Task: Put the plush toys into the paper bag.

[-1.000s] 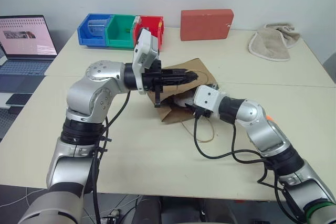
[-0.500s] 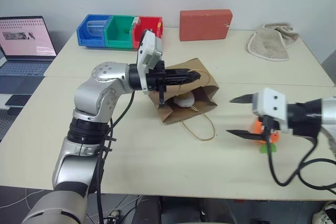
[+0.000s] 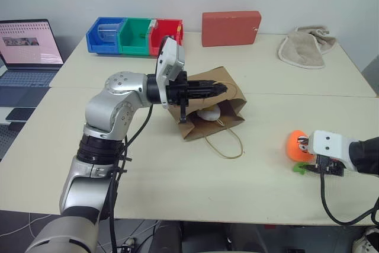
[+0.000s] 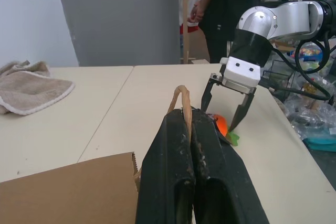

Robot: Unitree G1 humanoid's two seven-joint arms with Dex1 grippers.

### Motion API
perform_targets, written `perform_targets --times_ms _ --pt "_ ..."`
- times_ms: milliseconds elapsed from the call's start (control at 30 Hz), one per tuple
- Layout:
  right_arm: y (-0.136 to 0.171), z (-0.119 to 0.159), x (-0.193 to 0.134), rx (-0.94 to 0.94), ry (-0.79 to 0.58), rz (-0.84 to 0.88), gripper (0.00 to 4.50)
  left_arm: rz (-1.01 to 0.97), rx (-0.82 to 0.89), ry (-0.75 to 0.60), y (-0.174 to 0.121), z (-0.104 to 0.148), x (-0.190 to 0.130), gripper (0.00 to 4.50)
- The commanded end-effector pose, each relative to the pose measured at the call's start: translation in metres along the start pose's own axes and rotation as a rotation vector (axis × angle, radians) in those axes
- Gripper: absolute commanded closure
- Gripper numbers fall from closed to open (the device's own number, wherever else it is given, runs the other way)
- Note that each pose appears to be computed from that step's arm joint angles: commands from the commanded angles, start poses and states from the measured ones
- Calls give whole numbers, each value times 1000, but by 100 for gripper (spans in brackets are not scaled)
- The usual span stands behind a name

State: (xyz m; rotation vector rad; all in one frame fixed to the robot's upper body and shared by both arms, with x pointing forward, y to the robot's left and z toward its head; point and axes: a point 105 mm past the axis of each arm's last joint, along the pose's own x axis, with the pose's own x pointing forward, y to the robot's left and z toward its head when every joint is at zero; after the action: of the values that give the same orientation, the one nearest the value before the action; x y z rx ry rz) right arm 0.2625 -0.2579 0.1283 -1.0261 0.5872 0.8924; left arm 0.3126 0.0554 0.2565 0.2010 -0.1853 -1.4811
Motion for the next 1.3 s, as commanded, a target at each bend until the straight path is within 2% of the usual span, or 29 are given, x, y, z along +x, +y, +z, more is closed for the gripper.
perform_targets --times_ms 33,200,333,467,600,767,933,1000,1133,1300 --pt "-4 -1 0 -29 4 -14 269 -7 43 -11 -4 10 -2 450" --pt "-7 -1 0 -60 -1 -20 444 -1 43 -12 -3 11 -5 450" --pt "-6 14 -7 -75 -63 12 448 7 49 -24 0 16 -6 450" --pt "-5 49 -19 -78 -187 46 448 10 54 -33 1 21 -8 450" --pt "0 100 -32 -83 -374 100 448 10 60 -33 2 23 -9 450" --pt "13 140 -30 -85 -529 178 448 29 73 -45 7 30 -11 450" --pt "11 180 -6 -119 -658 152 448 26 75 -47 7 33 -11 450" --pt "2 194 8 -121 -687 89 448 16 77 -46 6 34 -11 450" --pt "2 209 33 -181 -679 46 448 2 72 -46 2 36 -11 450" --pt "-12 226 57 -253 -666 -83 448 -14 55 -38 -3 34 -12 450"
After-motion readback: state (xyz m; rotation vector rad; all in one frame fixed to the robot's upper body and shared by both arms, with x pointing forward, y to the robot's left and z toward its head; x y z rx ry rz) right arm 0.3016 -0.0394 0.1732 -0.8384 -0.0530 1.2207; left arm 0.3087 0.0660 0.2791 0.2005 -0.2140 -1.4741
